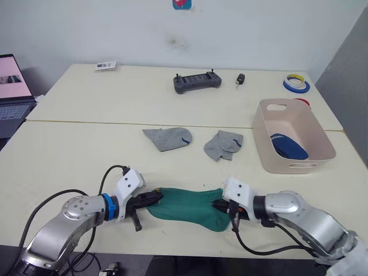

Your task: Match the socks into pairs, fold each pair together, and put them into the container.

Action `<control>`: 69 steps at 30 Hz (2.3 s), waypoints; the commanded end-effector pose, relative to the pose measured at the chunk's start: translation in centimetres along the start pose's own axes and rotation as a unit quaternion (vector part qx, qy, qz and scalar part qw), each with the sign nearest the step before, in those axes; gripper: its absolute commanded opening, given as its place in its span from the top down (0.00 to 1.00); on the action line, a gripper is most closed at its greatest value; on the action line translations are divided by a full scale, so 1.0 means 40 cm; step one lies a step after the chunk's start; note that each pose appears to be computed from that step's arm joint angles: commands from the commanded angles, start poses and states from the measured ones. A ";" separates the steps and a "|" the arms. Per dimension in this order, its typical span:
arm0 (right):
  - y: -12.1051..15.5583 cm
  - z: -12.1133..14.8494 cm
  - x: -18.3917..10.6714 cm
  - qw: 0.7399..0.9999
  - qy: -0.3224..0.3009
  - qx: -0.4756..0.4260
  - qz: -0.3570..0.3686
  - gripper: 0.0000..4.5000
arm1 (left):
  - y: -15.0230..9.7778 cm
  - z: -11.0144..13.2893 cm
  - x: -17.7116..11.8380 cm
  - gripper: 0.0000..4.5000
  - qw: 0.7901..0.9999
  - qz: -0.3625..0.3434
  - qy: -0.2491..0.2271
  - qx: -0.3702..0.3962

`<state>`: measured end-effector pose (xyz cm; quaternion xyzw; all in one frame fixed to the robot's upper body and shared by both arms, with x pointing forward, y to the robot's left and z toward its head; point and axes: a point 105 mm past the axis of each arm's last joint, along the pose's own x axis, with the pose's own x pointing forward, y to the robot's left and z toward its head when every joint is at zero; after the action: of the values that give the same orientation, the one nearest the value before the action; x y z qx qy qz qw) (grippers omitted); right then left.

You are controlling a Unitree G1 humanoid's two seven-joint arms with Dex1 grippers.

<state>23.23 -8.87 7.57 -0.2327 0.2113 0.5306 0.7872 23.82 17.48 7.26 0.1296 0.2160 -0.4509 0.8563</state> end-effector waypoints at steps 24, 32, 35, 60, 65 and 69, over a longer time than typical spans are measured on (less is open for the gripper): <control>-0.017 0.077 0.076 0.996 -0.047 -0.070 0.024 0.99 | -0.010 0.046 0.071 1.00 0.998 -0.024 -0.015 0.061; -0.057 0.010 -0.013 0.998 -0.007 -0.070 0.001 0.99 | 0.002 0.040 0.051 1.00 0.998 -0.019 -0.022 0.057; -0.050 0.051 -0.037 0.996 -0.048 -0.075 0.008 0.99 | -0.009 0.085 0.031 1.00 0.995 -0.038 -0.059 0.068; 0.033 0.004 0.008 0.988 0.002 -0.104 0.119 0.99 | -0.051 0.003 0.037 1.00 0.989 -0.090 0.007 0.119; 0.032 0.047 -0.046 0.991 -0.044 -0.080 0.097 0.99 | -0.064 0.086 0.032 1.00 0.986 -0.099 -0.051 0.123; 0.021 0.053 -0.074 0.995 -0.059 -0.044 0.060 0.99 | -0.051 0.101 0.039 1.00 0.985 -0.092 -0.044 0.143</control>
<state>21.62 -9.39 9.69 -0.2294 0.1704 0.6093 0.7396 23.79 13.51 9.51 0.1988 0.1303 -0.5606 0.7932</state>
